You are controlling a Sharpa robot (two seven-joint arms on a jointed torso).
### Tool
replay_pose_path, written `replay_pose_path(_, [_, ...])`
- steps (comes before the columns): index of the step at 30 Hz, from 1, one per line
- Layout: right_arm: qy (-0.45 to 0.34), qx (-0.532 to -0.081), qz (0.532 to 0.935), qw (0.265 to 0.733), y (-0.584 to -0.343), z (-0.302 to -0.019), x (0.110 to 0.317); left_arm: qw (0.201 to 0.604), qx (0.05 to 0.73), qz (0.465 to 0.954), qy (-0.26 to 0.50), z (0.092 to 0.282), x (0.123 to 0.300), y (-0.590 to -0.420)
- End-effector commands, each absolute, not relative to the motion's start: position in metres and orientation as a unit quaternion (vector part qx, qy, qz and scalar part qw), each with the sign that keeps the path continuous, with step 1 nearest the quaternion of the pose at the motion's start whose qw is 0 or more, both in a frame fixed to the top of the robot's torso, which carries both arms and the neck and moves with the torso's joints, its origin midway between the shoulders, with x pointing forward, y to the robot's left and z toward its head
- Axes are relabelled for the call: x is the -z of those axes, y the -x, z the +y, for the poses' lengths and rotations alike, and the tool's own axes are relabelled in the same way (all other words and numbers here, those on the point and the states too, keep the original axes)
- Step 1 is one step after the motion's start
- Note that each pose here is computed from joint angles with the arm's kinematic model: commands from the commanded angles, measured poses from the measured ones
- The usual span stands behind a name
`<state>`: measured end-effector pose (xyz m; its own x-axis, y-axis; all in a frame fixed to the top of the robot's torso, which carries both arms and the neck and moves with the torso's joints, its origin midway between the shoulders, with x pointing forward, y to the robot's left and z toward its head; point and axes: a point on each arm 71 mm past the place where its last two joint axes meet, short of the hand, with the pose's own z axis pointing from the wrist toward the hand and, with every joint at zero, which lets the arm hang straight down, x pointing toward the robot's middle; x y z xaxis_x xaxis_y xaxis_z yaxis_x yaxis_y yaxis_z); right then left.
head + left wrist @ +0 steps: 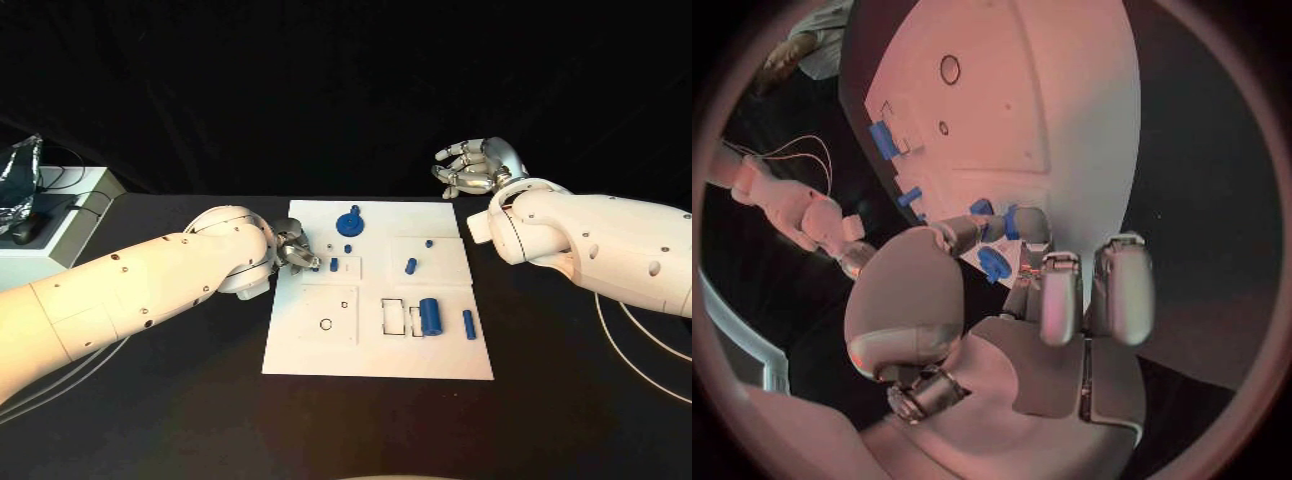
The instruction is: Assemble the parts on the task board
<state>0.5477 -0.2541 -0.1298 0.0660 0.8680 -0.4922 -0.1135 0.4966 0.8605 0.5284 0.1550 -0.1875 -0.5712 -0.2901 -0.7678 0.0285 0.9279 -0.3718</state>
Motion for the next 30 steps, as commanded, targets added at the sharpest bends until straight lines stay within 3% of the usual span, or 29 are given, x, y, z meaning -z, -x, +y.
replay_pose_path(1, [-0.322, -0.382, 0.573, 0.650, -0.5474, -0.2525, 0.1297, 0.434, 0.167, 0.883, 0.064, 0.1526, 0.1970, -0.5243])
replay_pose_path(30, [-0.324, -0.379, 0.572, 0.651, -0.5467, -0.2555, 0.1299, 0.430, 0.162, 0.884, 0.083, 0.1585, 0.1991, -0.5278])
